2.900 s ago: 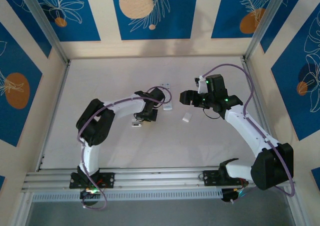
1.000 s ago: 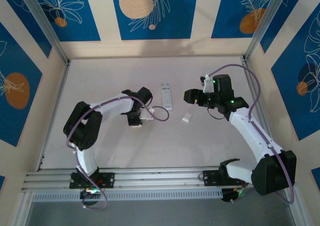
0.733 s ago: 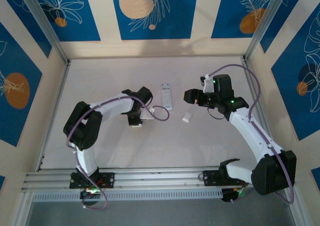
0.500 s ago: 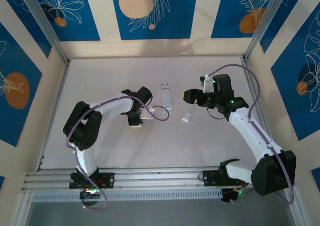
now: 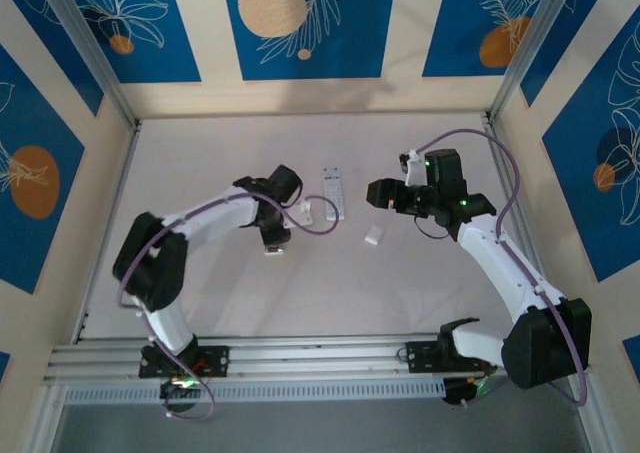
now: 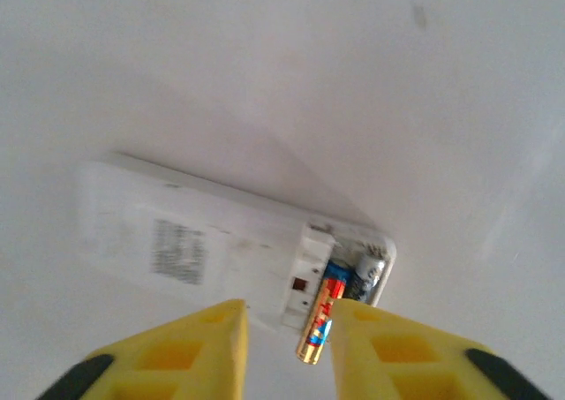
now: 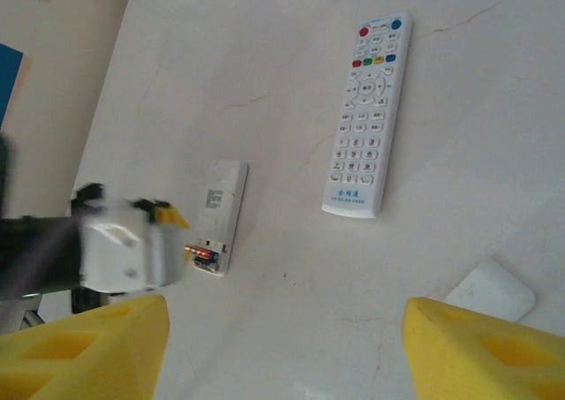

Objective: Load the batteries into the remote control

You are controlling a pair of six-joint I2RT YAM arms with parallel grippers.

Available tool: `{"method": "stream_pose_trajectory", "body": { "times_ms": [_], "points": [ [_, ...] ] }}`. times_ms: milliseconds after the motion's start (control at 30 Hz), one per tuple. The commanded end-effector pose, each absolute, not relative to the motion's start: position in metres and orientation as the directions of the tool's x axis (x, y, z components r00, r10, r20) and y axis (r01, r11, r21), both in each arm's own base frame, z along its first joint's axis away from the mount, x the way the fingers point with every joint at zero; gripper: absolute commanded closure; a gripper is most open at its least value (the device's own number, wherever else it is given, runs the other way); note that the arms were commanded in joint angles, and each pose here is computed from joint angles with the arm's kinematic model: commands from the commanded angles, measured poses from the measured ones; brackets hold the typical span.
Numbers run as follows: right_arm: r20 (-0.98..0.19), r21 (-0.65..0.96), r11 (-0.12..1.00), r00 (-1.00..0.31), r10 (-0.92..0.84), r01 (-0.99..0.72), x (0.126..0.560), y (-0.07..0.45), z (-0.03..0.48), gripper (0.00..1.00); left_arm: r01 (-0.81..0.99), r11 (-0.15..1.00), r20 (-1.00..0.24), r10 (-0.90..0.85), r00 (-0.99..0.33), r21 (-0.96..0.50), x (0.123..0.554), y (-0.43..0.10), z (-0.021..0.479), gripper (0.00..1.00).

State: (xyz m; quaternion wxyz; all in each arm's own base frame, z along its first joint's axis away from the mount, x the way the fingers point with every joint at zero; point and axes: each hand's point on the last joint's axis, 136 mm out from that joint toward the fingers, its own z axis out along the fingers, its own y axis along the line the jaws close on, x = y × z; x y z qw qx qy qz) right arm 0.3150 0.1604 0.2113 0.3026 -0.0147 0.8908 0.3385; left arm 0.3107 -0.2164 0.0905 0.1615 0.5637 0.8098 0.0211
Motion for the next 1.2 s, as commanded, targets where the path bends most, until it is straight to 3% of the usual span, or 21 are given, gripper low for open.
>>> {"method": "stream_pose_trajectory", "body": {
  "times_ms": [0,100,167,267,400,533,733,1167],
  "points": [
    [-0.531,0.630,0.742,-0.824,0.196,-0.230,0.316,0.165,0.216,0.29,0.723,0.671,-0.554,0.670,-0.495,0.165,0.332,-0.225,0.156,0.65],
    [-0.509,0.649,0.731,-0.835,0.211,-0.210,0.316,0.167,0.213,0.30,0.413,0.909,-0.636,0.353,-0.686,0.059,0.341,-0.192,0.174,0.62],
    [-0.484,0.663,0.724,-0.847,0.221,-0.190,0.316,0.170,0.210,0.30,0.219,0.976,-0.600,0.164,-0.783,-0.019,0.332,-0.171,0.166,0.63],
    [-0.447,0.681,0.712,-0.867,0.220,-0.171,0.312,0.183,0.206,0.30,0.038,0.991,-0.493,-0.030,-0.870,-0.129,0.312,-0.162,0.144,0.63],
    [-0.416,0.678,0.716,-0.890,0.185,-0.168,0.308,0.201,0.198,0.30,-0.063,0.958,-0.396,-0.175,-0.901,-0.280,0.303,-0.167,0.113,0.64],
    [-0.387,0.688,0.710,-0.904,0.183,-0.151,0.307,0.206,0.192,0.30,-0.073,0.943,-0.342,-0.189,-0.921,-0.324,0.302,-0.170,0.092,0.66],
    [-0.381,0.684,0.715,-0.907,0.177,-0.147,0.307,0.206,0.190,0.30,-0.045,0.947,-0.279,-0.139,-0.950,-0.319,0.295,-0.175,0.068,0.79],
    [-0.381,0.685,0.713,-0.908,0.175,-0.150,0.308,0.206,0.192,0.30,-0.028,0.963,-0.243,-0.096,-0.965,-0.267,0.291,-0.171,0.040,0.75]
  ]
}}
